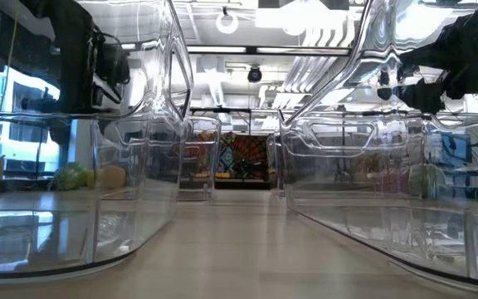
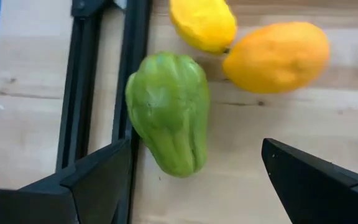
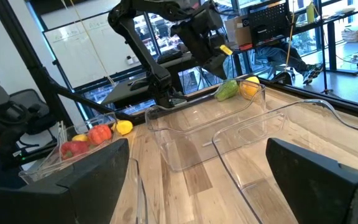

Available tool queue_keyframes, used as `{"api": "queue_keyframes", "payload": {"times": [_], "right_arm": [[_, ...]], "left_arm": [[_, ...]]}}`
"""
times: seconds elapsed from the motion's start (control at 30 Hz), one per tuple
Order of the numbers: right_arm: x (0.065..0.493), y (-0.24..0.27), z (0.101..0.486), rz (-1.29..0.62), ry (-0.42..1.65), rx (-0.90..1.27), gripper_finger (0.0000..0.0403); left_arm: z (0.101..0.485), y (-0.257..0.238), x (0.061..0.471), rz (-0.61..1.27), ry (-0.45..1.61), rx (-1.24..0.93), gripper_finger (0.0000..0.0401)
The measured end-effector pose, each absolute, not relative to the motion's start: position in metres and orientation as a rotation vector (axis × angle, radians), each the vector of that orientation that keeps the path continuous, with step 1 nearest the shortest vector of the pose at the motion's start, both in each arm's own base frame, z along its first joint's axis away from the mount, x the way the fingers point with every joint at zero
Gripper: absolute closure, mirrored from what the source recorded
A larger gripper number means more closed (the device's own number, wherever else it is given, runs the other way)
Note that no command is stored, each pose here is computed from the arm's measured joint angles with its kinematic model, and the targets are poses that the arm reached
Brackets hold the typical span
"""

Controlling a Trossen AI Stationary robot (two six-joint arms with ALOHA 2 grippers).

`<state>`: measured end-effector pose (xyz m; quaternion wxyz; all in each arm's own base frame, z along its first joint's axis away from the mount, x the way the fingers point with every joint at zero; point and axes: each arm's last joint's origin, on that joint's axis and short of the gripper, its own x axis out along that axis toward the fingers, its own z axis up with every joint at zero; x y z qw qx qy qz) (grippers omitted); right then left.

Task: Sort produce into baskets
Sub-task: Put the left green chayote into the top left transparent bin

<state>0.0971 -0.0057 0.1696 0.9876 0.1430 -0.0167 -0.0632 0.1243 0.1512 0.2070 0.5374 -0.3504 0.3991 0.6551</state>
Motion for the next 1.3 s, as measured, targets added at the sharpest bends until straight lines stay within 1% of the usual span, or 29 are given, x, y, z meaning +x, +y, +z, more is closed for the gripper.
{"api": "queue_keyframes", "payload": {"times": [0.07,0.27,0.5,0.73,0.9,1.1,1.3], "right_arm": [[0.097,-0.006,0.17,-0.127,-0.034,0.287,0.0033],[0.097,-0.006,0.17,-0.127,-0.034,0.287,0.0033],[0.097,-0.006,0.17,-0.127,-0.033,0.287,0.0033],[0.097,-0.006,0.169,-0.127,-0.033,0.287,0.0033],[0.097,-0.006,0.169,-0.127,-0.033,0.287,0.0033],[0.097,-0.006,0.17,-0.127,-0.034,0.287,0.0033],[0.097,-0.006,0.17,-0.127,-0.033,0.287,0.0033]], "left_arm": [[0.198,0.148,0.12,1.591,0.963,-0.857,0.005],[0.172,0.145,0.115,1.638,0.897,-0.848,0.005],[0.164,0.15,0.115,1.673,0.806,-0.776,0.005],[0.147,0.15,0.105,1.694,0.784,-0.792,0.005],[0.14,0.152,0.104,1.656,0.757,-0.737,0.005],[0.139,0.153,0.104,1.666,0.759,-0.702,0.005],[0.126,0.157,0.108,1.653,0.82,-0.717,0.005]]}}
